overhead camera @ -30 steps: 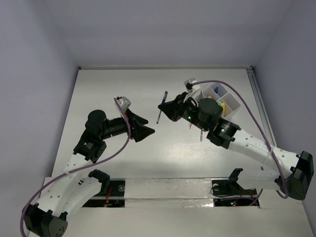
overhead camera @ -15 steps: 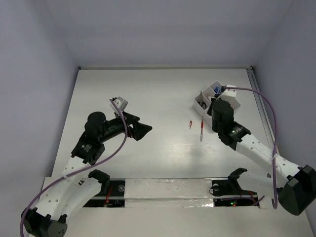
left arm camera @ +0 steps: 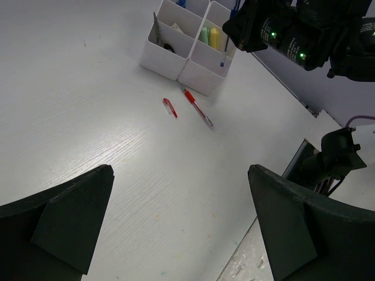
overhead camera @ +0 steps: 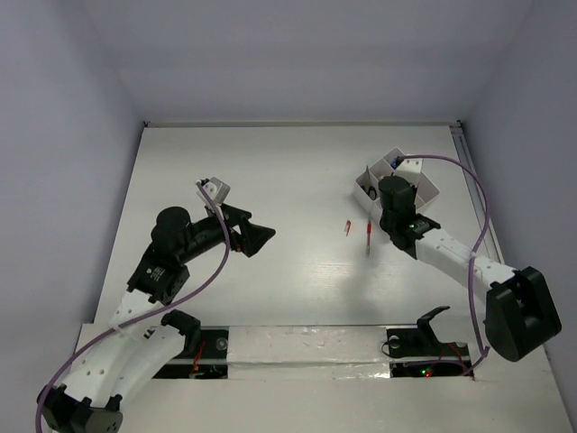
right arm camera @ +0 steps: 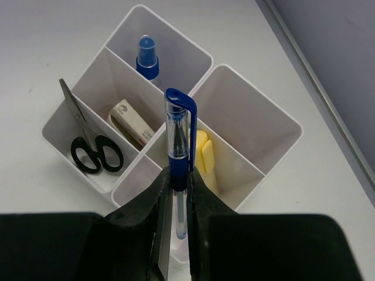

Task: Sort the stationery into containers
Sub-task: Place the stationery in the storage box.

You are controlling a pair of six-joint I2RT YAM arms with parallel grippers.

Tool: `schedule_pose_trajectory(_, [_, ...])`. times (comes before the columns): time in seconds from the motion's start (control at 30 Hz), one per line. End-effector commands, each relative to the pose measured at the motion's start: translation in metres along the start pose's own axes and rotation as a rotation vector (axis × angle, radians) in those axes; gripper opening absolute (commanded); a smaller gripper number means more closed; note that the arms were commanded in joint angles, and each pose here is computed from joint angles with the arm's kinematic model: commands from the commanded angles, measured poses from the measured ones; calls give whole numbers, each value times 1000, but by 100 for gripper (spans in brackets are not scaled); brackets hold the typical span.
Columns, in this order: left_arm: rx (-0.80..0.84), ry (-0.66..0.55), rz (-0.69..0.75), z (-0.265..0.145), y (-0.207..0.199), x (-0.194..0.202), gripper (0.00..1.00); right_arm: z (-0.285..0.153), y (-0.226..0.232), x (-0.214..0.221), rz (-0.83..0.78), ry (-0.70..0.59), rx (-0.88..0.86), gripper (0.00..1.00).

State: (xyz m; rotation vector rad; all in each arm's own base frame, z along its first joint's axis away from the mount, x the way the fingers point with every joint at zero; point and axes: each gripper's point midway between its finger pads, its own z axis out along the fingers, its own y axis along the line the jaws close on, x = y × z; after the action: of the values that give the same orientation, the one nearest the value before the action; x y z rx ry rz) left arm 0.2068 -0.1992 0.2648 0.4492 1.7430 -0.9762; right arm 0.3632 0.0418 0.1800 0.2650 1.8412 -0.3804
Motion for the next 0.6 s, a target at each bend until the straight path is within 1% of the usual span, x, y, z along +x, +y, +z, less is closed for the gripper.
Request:
schedule_pose_trajectory(0.0, [28,-59,48,-3,-12,-24,99,8,4,-18,47,-50,8,0])
schedule_pose_trajectory(0.23, [34,-49,44,-2,-12,-22,99,13,9,5,48,-8,6,1])
schedule_pose_trajectory(0.37, [32,-43,41,0,-11,-21,99,14,14,15,55,20,-17,9])
schedule_pose_trajectory(0.47, [29,-43,41,0,-10,-21,99,12,16,21,57,40,-31,22])
schedule_pose_trajectory(0.5, [30,-43,41,0,-10,-21,99,12,15,21,57,44,-29,30])
schedule_pose_trajectory(0.57, [28,-42,40,0,-10,-20,99,11,14,21,57,55,-20,40])
